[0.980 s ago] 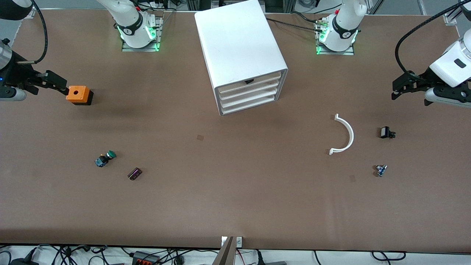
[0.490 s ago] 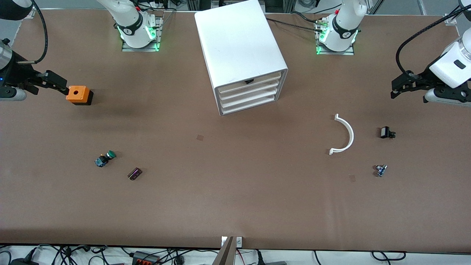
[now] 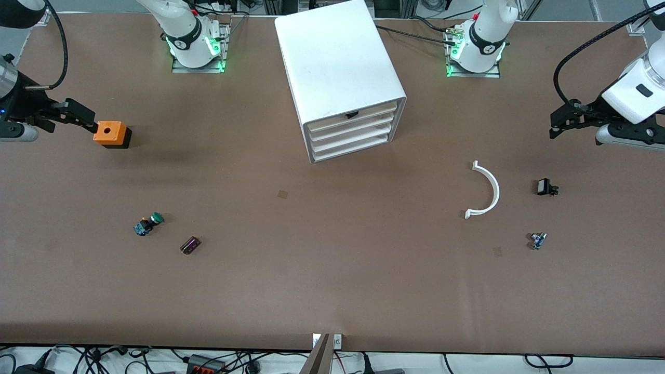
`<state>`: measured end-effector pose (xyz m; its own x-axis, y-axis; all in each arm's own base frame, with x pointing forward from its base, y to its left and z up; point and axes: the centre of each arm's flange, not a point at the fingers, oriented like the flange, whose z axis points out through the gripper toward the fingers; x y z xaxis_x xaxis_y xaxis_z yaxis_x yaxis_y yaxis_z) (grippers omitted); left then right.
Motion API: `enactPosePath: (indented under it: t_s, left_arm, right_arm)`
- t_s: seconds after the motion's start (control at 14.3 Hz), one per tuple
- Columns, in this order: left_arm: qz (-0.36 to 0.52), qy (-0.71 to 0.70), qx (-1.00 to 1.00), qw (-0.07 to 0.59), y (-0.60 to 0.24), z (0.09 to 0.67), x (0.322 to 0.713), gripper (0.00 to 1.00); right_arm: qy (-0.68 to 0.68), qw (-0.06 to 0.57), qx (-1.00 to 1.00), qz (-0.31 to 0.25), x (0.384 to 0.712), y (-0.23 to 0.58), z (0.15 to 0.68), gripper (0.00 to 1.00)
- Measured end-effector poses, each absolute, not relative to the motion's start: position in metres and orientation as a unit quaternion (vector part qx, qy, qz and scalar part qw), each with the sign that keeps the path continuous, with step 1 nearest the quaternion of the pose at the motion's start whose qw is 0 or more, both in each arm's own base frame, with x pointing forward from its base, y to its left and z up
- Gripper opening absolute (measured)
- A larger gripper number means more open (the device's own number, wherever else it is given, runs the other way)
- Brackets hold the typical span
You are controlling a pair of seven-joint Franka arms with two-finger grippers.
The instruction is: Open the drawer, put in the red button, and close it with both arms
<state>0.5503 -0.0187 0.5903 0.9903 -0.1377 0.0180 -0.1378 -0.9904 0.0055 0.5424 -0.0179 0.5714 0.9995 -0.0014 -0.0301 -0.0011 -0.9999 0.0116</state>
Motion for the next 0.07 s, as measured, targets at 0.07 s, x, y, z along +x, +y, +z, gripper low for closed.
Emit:
enactPosePath:
  t_s: [0.07]
  left_arm:
    - [0.009,-0.069,0.998,0.003,-0.0187,0.5903,0.5503,1.0]
  right_arm:
    - [-0.001,0.006,1.0,-0.015,0.5422,-0.0179,0.5717,1.0]
